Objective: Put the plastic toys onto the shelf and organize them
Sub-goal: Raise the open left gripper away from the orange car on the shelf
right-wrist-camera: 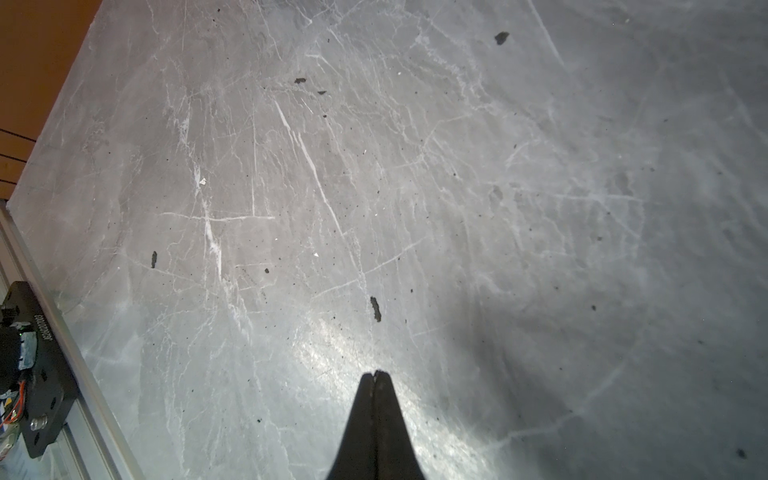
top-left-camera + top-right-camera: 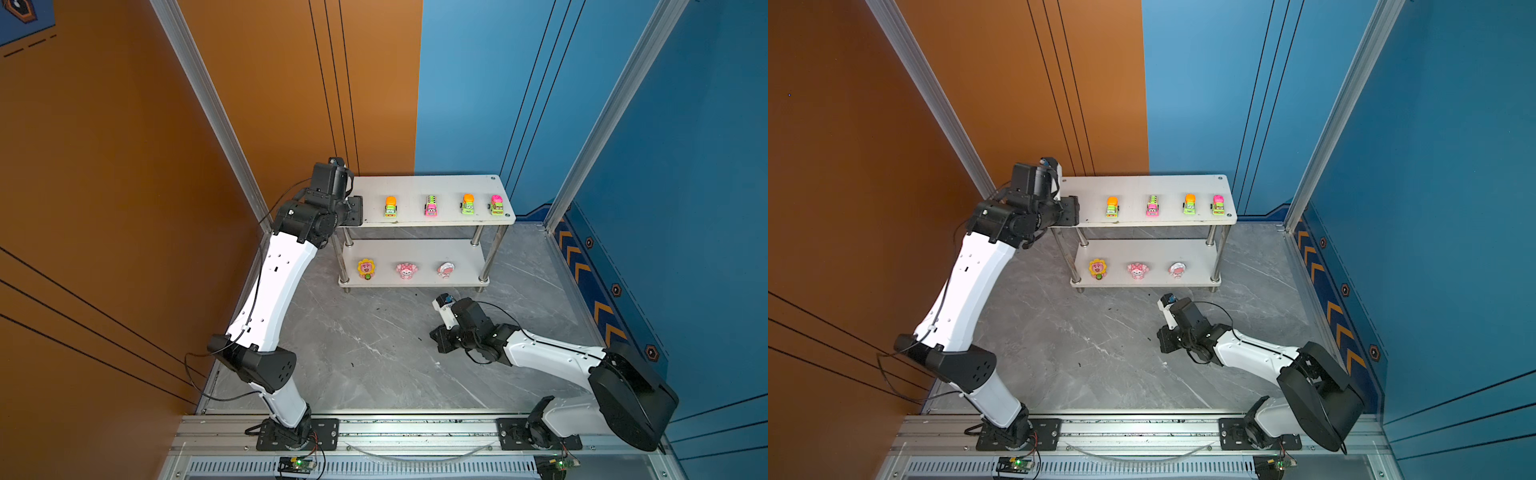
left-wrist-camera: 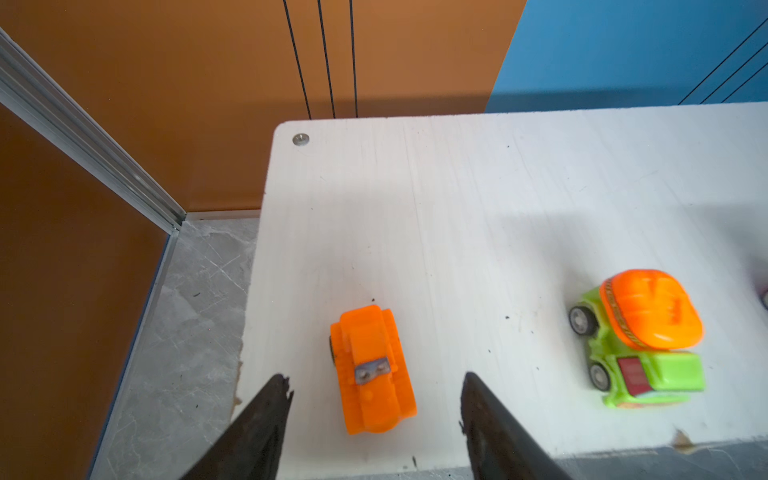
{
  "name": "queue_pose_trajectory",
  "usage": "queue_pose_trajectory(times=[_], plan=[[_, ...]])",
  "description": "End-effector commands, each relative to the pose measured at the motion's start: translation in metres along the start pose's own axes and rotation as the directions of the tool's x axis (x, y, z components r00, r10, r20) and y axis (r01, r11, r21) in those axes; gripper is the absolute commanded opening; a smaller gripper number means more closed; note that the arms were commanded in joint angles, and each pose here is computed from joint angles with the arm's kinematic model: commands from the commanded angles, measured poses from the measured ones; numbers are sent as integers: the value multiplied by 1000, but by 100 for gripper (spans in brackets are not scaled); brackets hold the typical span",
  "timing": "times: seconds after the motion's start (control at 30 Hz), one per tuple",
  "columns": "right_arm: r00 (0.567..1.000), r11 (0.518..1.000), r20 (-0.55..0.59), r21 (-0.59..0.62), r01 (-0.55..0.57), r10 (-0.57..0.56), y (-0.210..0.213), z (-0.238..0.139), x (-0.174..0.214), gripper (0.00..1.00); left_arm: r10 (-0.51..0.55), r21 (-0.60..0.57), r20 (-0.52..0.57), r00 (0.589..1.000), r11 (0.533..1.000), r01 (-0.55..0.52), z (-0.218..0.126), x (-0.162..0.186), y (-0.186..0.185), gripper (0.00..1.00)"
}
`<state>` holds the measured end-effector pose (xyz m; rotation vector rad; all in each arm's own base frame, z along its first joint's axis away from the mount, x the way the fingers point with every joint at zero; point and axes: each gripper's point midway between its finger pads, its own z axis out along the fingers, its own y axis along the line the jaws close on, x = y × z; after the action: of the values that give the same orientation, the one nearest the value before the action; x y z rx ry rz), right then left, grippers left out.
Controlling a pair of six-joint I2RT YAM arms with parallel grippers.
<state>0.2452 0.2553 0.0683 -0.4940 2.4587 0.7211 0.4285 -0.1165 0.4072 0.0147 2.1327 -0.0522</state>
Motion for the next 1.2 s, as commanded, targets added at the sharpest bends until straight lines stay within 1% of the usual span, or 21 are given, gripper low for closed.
queue_pose_trajectory(times=[0.0, 0.23, 0.37, 0.53, 0.7, 0.73, 0.77, 0.93, 1.0, 1.17], plan=[[1000, 1000, -9, 6, -10, 10, -4, 3, 5, 0, 9, -7, 76, 997, 1000, -9, -33, -18, 7, 68], [1000, 1000, -15, 0, -17, 17, -4, 4, 6, 1, 38, 10, 22, 999, 999, -38, -13, -5, -2, 75], [1000, 1000, -14, 3, -12, 12, -4, 4, 6, 1, 49, 36, -5, 999, 998, -49, 3, -1, -11, 76], [1000, 1000, -13, -2, -9, 9, -3, 3, 6, 1, 56, 40, -30, 998, 998, -54, 18, 3, -15, 72], [1000, 1000, -9, -3, -9, 9, -3, 1, 6, 1, 52, 34, -43, 998, 998, -51, 25, 6, -13, 65], [999, 999, 2, 15, -32, 32, -13, 0, 1, 1, 50, 35, -43, 998, 998, -49, 26, 5, -13, 64], [999, 999, 2, 15, -32, 32, -12, -1, 1, 1, 52, 35, -46, 998, 998, -51, 27, 6, -13, 64], [999, 999, 4, 16, -33, 33, -13, -1, 1, 1, 56, 48, -51, 997, 997, -54, 29, 7, -15, 53], [999, 999, 1, 17, -34, 34, -13, -1, 2, 1, 58, 49, -53, 997, 997, -55, 30, 7, -16, 50], [999, 999, 2, 18, -35, 35, -14, -1, 1, 1, 60, 51, -58, 997, 997, -57, 30, 9, -16, 50]])
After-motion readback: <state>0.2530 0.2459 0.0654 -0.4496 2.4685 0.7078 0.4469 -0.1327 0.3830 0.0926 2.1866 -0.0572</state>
